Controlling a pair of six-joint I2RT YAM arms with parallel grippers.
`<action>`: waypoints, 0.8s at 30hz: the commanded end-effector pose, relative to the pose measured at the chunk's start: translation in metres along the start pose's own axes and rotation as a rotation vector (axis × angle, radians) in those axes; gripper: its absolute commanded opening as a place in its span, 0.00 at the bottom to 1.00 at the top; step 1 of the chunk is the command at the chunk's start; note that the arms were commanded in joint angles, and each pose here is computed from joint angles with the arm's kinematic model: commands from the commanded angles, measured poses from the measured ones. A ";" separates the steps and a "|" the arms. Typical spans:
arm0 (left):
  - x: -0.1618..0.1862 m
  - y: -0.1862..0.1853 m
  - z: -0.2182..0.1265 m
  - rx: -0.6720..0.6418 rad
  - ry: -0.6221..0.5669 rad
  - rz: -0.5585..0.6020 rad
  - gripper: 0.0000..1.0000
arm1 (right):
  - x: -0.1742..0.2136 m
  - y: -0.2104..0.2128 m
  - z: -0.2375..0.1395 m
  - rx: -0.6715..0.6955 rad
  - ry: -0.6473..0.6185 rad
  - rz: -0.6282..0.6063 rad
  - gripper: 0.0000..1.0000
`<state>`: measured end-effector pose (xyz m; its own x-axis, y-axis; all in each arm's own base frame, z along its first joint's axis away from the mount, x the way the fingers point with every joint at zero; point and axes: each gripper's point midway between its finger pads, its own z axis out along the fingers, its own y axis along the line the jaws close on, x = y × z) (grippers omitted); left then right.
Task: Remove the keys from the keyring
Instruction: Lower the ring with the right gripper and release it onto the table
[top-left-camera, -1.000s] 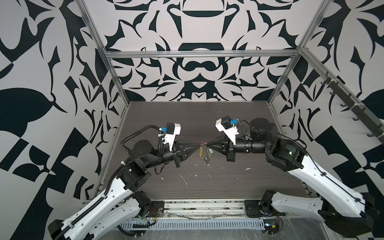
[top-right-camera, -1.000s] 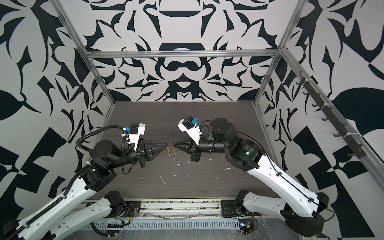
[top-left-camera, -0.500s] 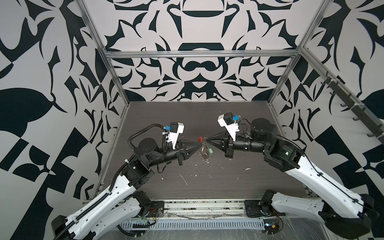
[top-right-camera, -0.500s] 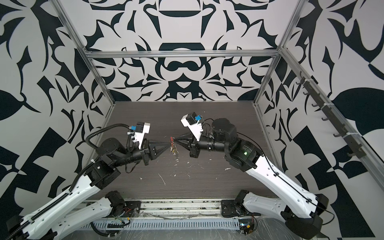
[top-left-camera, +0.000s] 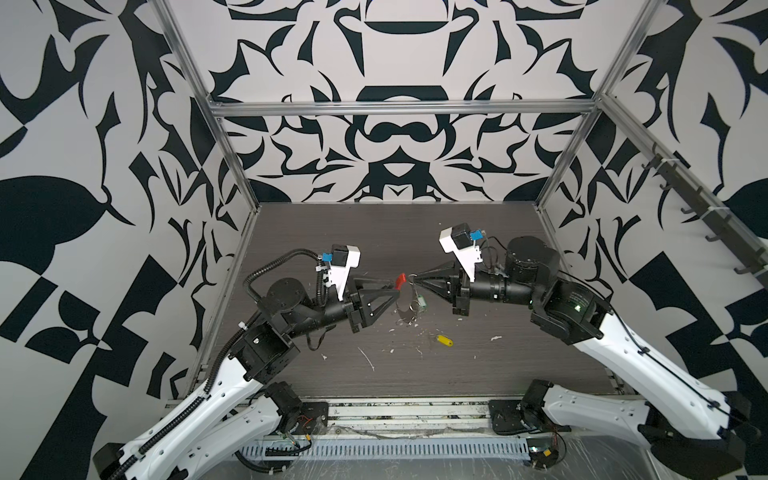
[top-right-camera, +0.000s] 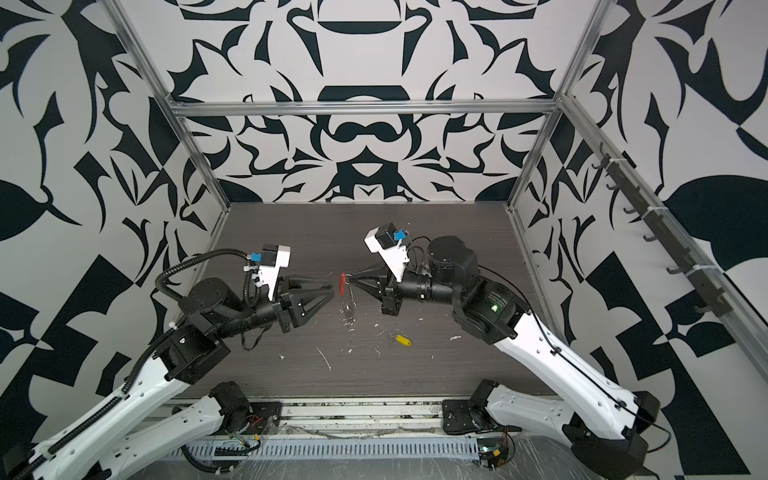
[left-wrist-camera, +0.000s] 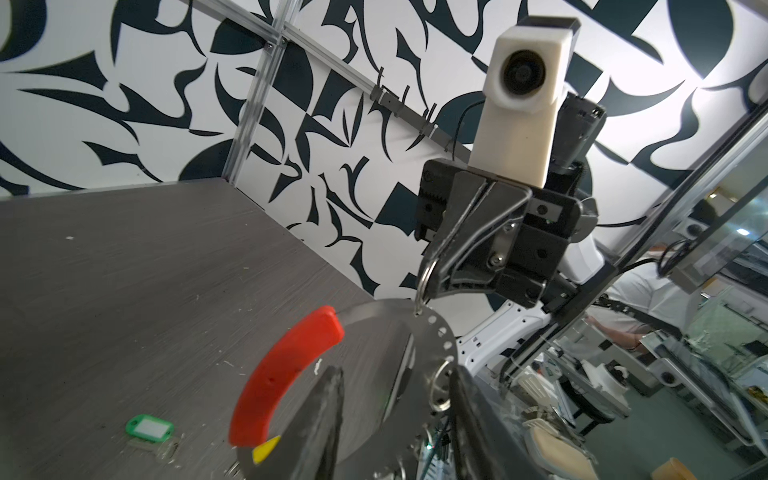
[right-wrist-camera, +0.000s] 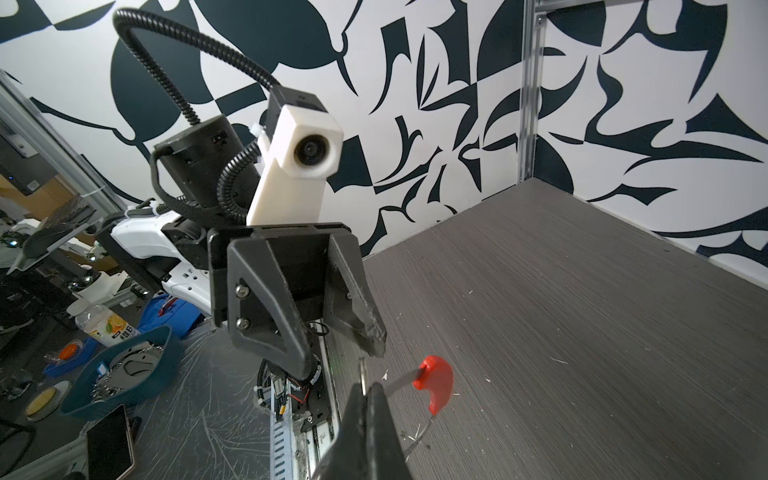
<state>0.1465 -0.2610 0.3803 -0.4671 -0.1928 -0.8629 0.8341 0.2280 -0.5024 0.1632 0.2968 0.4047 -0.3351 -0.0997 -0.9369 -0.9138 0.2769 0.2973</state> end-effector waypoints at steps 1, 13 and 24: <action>-0.007 0.005 -0.006 -0.042 -0.049 0.021 0.54 | 0.002 -0.008 -0.005 0.055 -0.009 -0.001 0.00; -0.015 0.013 -0.020 -0.119 -0.125 0.037 0.99 | 0.103 -0.039 0.050 -0.005 0.208 0.259 0.00; -0.008 0.022 -0.021 -0.143 -0.121 0.020 0.99 | 0.177 -0.038 0.078 -0.032 0.414 0.387 0.00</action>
<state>0.1577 -0.2336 0.3874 -0.3909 -0.3074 -0.8676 0.8033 0.3463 -0.4846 0.1607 0.3349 0.2046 -0.7129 -0.3781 -0.5906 -0.7012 0.3820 0.6019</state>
